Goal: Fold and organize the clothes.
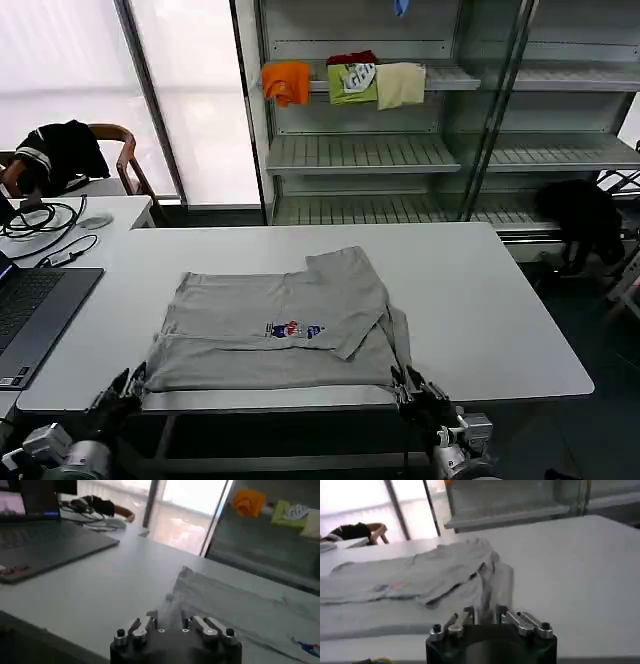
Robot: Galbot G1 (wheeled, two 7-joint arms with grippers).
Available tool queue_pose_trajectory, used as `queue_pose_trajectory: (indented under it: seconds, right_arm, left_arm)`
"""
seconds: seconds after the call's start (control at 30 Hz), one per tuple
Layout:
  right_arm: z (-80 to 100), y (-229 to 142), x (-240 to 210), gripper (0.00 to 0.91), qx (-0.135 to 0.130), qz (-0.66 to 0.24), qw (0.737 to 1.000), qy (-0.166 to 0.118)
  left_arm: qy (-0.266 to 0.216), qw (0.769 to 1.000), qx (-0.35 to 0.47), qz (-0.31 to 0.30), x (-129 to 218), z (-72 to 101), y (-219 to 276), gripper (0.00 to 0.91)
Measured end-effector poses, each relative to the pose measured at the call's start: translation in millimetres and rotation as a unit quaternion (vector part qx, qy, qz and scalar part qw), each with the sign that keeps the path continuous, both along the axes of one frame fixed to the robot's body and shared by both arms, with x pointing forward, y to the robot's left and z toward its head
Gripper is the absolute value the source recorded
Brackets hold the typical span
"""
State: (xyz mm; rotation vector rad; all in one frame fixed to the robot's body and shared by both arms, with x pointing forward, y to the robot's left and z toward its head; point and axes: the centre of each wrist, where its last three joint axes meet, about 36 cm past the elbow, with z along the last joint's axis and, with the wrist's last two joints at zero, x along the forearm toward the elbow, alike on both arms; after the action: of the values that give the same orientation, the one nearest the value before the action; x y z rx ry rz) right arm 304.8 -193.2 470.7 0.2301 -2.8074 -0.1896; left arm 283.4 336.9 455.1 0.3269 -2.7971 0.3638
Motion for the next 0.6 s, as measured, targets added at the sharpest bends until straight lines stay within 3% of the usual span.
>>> queue_pose_trajectory:
  seconds: [0.17,0.33,0.6]
  right_arm:
    - [11.1,7.2,33.4,0.907,0.004,0.005,0.999,-0.038]
    - [12.8,16.5,90.6,0.907,-0.002,0.013,0.998,-0.060]
    - [3.5,34.6,197.7,0.907,-0.030,0.018,0.998,-0.049]
  left_arm:
    - [-0.031,0.999,0.023,-0.020,16.0,11.7,1.7,0.907]
    - [-0.050,0.996,0.030,-0.064,55.2,19.5,8.2,0.907]
    - [-0.041,0.991,0.050,-0.121,140.8,18.3,23.3,0.907]
